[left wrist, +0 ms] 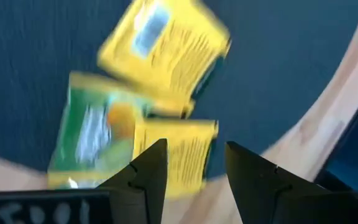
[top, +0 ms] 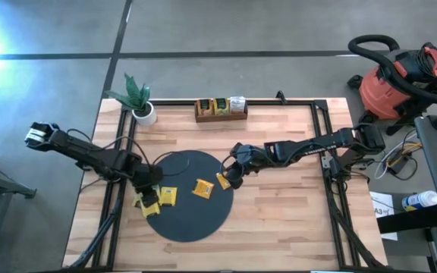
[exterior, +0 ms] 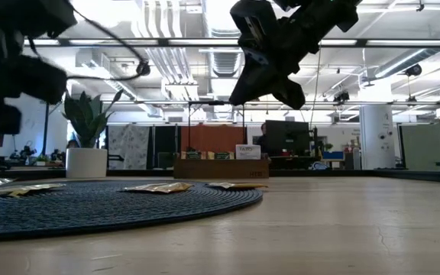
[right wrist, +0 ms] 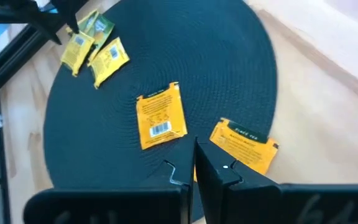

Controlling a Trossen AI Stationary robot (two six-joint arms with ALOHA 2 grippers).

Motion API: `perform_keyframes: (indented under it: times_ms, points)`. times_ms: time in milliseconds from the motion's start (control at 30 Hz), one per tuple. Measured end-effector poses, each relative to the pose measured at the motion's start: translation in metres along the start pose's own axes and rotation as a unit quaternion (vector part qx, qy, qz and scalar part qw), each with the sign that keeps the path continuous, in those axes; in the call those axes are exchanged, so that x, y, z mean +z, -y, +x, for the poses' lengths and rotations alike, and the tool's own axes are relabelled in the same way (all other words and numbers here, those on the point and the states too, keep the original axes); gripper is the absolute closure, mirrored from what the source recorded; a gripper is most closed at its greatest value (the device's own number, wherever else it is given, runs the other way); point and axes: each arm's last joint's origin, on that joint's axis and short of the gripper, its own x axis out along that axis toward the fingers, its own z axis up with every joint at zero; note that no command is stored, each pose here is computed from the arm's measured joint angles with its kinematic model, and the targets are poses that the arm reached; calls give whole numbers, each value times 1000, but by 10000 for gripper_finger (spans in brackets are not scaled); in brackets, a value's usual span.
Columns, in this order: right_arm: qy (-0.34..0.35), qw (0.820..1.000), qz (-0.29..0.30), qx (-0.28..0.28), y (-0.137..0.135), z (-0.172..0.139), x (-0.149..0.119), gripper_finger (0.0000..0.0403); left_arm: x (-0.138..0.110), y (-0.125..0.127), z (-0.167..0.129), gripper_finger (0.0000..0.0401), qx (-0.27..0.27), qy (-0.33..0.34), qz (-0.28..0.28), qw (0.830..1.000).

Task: Pick & Place Tea
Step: Put the orange tea bag into the left section of the wooden organizer

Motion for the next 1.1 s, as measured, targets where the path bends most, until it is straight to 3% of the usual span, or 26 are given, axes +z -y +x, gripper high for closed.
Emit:
perform_keyframes:
  times_ms: [167,467,667,800,1100]
  points:
    - [-53,998,36,18,7,5,-3,390,12,6,-3,247,11,82,46,995]
    - [-142,980,139,-27,35,46,-29,390,52,-5,-6,247,-23,174,2,984]
    - [-169,970,167,-44,41,58,-37,388,103,-9,-20,247,-128,264,-13,956]
    - [-161,969,176,-58,43,60,-39,363,134,-3,-18,247,-144,256,0,956]
    - [-148,969,185,-68,47,56,-39,255,201,11,22,247,-114,194,64,972]
